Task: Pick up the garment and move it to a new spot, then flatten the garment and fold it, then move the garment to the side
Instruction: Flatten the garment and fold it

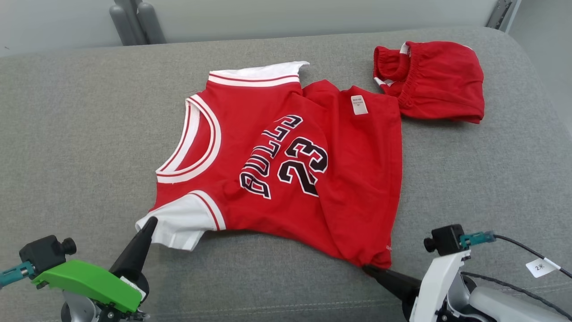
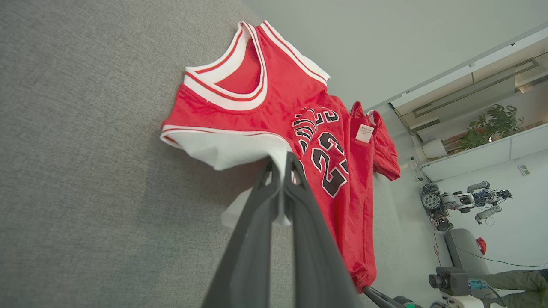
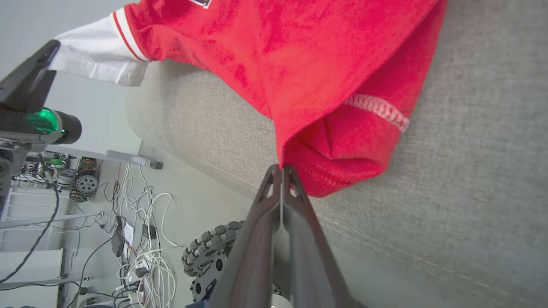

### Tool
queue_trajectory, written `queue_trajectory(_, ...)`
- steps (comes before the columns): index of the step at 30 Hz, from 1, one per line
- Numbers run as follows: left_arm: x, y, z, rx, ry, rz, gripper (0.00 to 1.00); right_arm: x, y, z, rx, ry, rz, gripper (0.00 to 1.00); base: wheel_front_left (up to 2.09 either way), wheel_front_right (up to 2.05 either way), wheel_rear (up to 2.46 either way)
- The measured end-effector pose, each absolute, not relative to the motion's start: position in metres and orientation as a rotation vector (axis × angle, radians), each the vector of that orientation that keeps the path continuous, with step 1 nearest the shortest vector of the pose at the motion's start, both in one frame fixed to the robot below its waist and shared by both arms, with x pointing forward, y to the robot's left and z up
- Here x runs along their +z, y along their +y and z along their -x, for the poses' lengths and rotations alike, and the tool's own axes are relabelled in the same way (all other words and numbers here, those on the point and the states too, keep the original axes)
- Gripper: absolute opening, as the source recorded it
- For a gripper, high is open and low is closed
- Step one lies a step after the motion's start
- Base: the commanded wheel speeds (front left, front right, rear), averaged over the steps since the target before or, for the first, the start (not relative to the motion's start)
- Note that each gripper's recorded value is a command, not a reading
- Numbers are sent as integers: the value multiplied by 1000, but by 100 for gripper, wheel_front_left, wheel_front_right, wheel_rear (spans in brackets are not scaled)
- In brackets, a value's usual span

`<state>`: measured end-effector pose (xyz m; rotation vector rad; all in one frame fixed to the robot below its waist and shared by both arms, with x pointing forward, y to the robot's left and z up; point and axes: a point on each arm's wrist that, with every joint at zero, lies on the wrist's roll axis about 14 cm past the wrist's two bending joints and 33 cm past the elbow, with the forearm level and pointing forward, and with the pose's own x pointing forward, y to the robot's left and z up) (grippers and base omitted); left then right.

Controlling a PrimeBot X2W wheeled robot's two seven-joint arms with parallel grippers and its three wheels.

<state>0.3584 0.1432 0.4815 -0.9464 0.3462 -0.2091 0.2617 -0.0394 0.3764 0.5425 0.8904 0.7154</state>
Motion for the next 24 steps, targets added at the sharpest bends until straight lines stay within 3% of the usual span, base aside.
queue_trajectory(4,485,150,-359,-194,325,947,0,410,-32,-293,664,760,-719,0,0,0,0)
queue_trajectory(9,495,170,-364,-142,247,947,0,425,-64,-320,547,681,-809,0,0,0,0)
queue_trajectory(15,490,178,-362,-107,254,938,0,403,-92,-306,441,774,-844,0,0,0,0)
queue_trajectory(22,475,171,-354,-108,319,924,0,394,-91,-294,433,832,-858,0,0,0,0)
queue_trajectory(23,475,170,-354,-110,321,925,0,394,-89,-295,442,827,-849,10,0,0,0)
queue_trajectory(24,474,169,-354,-113,324,926,0,395,-87,-295,453,823,-843,11,0,0,0)
